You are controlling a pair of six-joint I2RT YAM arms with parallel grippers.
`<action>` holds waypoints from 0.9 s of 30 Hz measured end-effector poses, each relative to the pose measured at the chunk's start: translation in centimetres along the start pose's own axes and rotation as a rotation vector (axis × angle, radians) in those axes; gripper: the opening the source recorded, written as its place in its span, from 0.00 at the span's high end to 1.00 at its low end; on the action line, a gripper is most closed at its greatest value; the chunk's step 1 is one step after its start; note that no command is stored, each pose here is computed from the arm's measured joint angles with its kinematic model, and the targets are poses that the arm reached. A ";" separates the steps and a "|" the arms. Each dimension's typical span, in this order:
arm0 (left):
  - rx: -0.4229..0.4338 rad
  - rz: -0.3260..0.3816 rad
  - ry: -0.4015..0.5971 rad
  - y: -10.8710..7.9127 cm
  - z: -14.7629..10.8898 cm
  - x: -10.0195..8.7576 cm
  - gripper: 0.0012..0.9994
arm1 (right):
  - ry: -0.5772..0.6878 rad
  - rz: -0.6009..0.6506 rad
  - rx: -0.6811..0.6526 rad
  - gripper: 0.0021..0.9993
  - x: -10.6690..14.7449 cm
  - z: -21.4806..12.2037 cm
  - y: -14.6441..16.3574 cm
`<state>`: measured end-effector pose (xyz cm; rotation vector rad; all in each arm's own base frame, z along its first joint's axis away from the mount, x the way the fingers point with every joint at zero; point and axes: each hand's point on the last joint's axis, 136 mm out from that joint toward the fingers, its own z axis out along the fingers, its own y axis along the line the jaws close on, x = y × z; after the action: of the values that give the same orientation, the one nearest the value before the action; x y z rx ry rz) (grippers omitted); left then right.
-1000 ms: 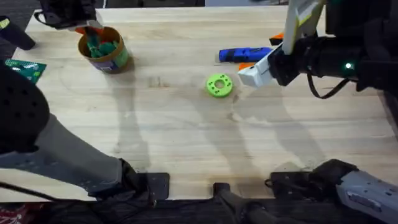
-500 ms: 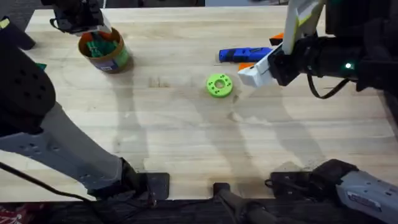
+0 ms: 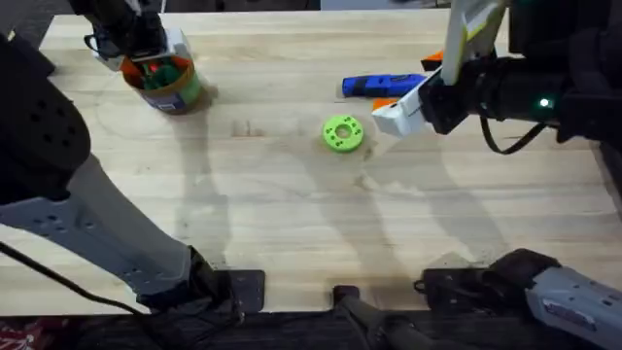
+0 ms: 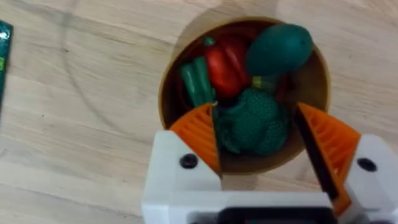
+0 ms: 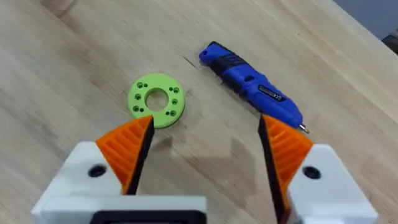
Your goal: Pick up the gripper from the table and insert it into the empty holder that is missing its gripper. Then pick up a screw, insert it into the mounting hole, and use the screwdriver to tighten it. Finally, clean up the table by picking up the vegetable and placing it into the bucket.
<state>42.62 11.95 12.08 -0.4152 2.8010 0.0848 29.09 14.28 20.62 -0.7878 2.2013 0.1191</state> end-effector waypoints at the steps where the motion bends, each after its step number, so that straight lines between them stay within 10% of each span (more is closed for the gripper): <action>1: -0.001 0.002 0.000 0.0 0.0 0.0 0.17 | 0.000 0.000 0.000 0.02 0.0 0.0 0.0; 9: 0.002 -0.003 0.025 0.1 -1.3 0.9 0.11 | 0.000 0.000 0.000 0.02 0.0 0.0 0.0; 16: 0.023 -0.004 -0.166 0.1 -12.7 1.7 0.10 | 0.000 0.000 0.000 0.02 0.0 0.0 0.0; 27: 0.036 -0.004 -0.220 0.1 -20.0 6.5 0.10 | 0.000 0.000 0.000 0.02 0.0 0.0 0.0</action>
<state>30.80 8.25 29.09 -0.3779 2.5811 0.0747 29.09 14.28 20.62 -0.7878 2.2013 0.1191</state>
